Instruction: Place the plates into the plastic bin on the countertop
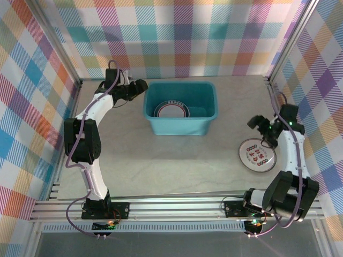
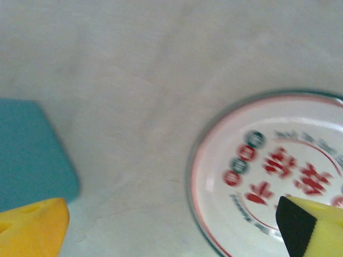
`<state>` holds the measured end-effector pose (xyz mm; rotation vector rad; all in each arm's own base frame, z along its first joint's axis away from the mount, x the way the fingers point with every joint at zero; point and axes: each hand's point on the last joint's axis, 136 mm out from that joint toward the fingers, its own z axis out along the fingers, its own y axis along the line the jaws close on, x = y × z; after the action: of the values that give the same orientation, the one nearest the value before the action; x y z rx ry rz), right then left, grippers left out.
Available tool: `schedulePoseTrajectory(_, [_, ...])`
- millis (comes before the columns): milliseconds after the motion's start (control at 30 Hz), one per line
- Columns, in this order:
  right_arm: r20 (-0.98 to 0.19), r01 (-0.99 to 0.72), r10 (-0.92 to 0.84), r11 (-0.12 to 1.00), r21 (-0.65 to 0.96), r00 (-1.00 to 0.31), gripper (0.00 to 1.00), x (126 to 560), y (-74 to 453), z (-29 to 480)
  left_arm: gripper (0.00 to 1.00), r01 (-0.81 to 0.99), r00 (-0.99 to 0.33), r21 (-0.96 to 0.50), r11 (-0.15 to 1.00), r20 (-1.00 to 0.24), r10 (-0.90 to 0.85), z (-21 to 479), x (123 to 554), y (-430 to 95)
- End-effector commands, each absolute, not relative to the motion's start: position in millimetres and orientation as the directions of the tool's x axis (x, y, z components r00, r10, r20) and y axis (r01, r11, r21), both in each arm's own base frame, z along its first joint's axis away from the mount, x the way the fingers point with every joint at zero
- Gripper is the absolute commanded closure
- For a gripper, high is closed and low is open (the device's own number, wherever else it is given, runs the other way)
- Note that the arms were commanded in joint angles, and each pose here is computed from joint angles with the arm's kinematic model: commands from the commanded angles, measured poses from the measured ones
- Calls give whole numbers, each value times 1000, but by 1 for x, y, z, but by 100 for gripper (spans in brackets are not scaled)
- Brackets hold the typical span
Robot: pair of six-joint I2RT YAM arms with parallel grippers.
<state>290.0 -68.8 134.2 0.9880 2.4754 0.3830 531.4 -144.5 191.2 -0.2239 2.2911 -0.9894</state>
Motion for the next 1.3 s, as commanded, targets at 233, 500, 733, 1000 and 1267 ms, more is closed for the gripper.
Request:
schedulePoseTrajectory(233, [-218,700,799,598,391,-560,1,256,-112,92,31,139,-764,-704,697,-524,-377,208,525,-154])
schedulePoseTrajectory(500, [-196,729,809,585,355,-554,1,251,-130,72,31,134,-774,-698,703,-517,-366,202,529,-155])
schedulePoseTrajectory(733, [-176,761,812,583,285,-556,1,238,-140,53,31,130,-781,-686,716,-515,-352,200,531,-153])
schedulePoseTrajectory(1000, [-130,787,818,575,223,-560,1,229,-145,40,31,128,-785,-682,720,-513,-346,200,535,-153])
schedulePoseTrajectory(1267, [-47,777,814,568,273,-579,1,237,-136,25,31,130,-783,-681,721,-517,-346,202,536,-154])
